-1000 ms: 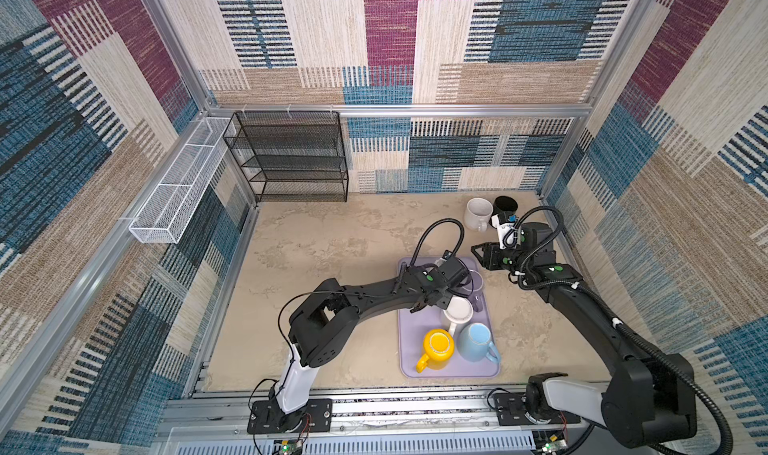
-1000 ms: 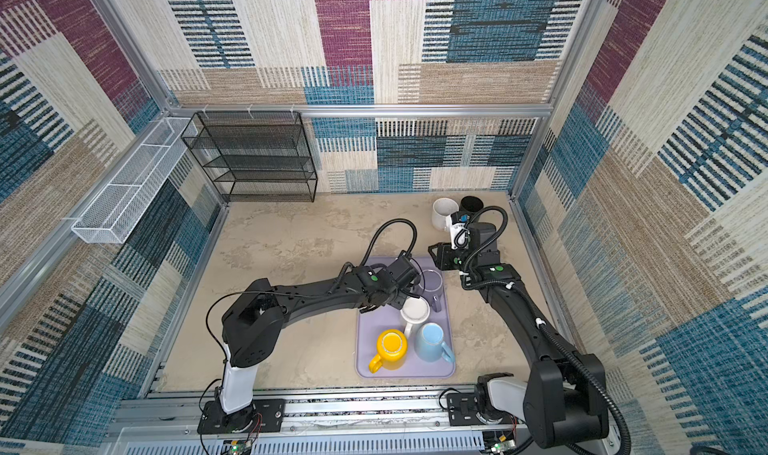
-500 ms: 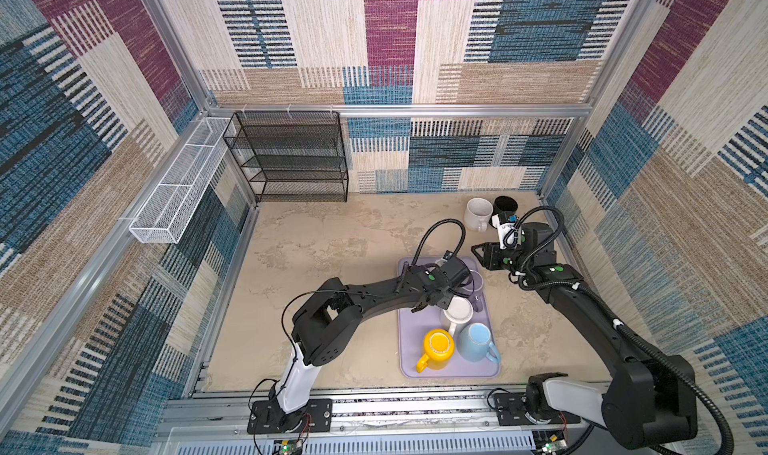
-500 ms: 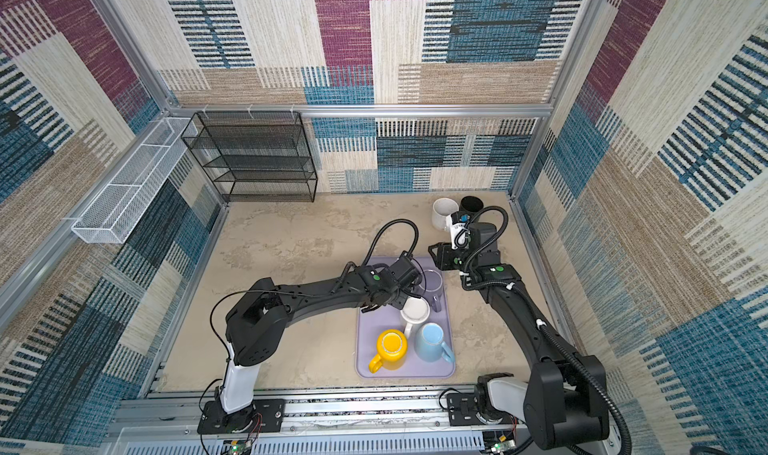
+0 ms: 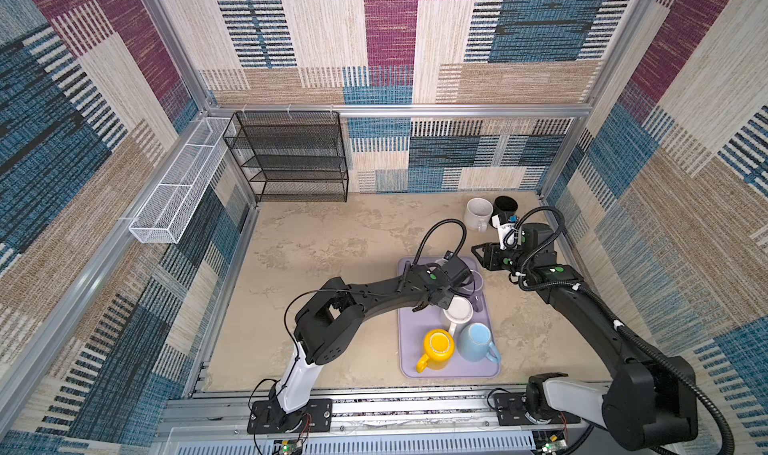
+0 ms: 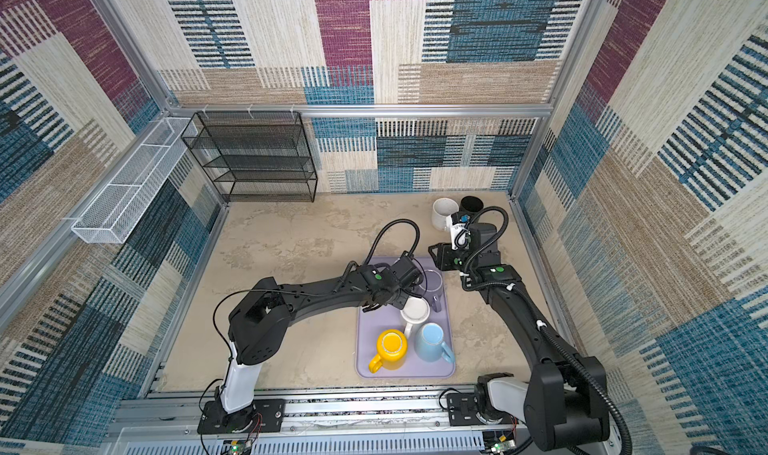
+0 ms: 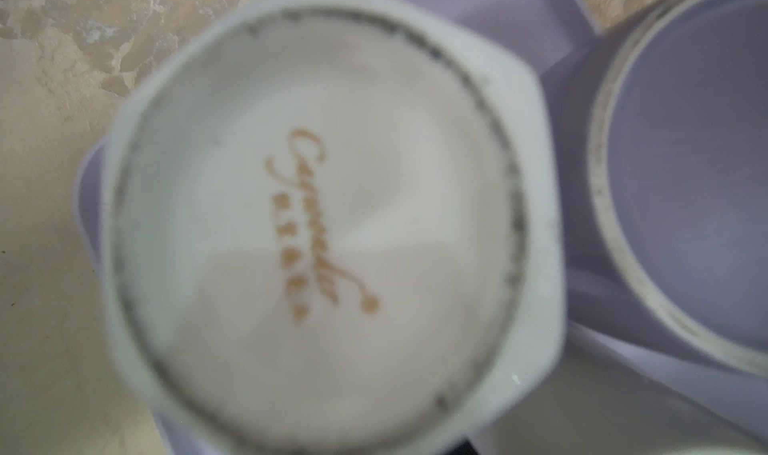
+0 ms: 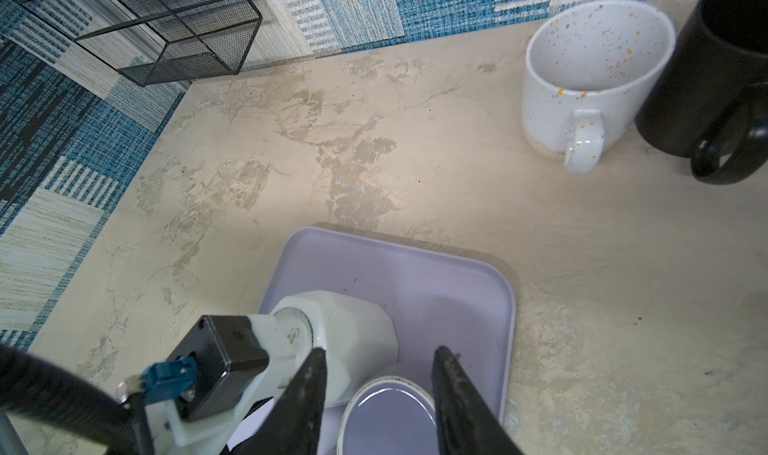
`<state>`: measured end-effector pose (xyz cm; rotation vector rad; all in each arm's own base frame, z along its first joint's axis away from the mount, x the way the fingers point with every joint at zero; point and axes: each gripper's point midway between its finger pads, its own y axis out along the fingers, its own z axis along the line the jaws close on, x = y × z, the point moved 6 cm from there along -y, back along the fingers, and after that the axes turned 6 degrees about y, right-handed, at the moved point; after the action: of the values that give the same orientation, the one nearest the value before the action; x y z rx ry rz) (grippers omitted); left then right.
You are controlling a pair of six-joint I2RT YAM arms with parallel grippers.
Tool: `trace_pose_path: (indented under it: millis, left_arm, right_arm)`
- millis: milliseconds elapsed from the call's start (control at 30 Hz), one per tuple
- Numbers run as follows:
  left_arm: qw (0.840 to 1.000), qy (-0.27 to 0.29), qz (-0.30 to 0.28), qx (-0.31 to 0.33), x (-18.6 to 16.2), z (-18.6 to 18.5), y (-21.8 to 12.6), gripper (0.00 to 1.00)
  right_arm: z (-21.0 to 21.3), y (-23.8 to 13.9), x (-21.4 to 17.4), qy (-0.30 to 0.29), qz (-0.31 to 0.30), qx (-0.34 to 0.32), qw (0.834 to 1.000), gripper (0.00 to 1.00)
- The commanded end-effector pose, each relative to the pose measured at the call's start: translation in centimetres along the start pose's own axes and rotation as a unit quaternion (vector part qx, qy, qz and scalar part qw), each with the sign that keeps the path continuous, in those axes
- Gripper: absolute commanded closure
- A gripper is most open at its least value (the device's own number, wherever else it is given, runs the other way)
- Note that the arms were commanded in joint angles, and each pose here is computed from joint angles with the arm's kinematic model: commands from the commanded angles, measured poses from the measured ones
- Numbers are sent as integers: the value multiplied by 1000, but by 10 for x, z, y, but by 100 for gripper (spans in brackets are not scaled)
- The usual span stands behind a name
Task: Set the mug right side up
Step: 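Lower the left gripper and close it on the white hexagonal mug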
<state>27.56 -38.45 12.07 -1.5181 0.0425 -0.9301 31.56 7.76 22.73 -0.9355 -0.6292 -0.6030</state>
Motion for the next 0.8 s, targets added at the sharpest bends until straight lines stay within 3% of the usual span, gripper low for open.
trace_pose_path:
  millis: [0,767]
  left_arm:
    - [1000,5,0,10,1,3,-1,71]
    - [1000,3,-5,7,1,1,1,81]
  right_arm:
    - [1,-1,3,1,-9,0,1000,56]
    - [1,-2,3,0,-11,0,1000,56]
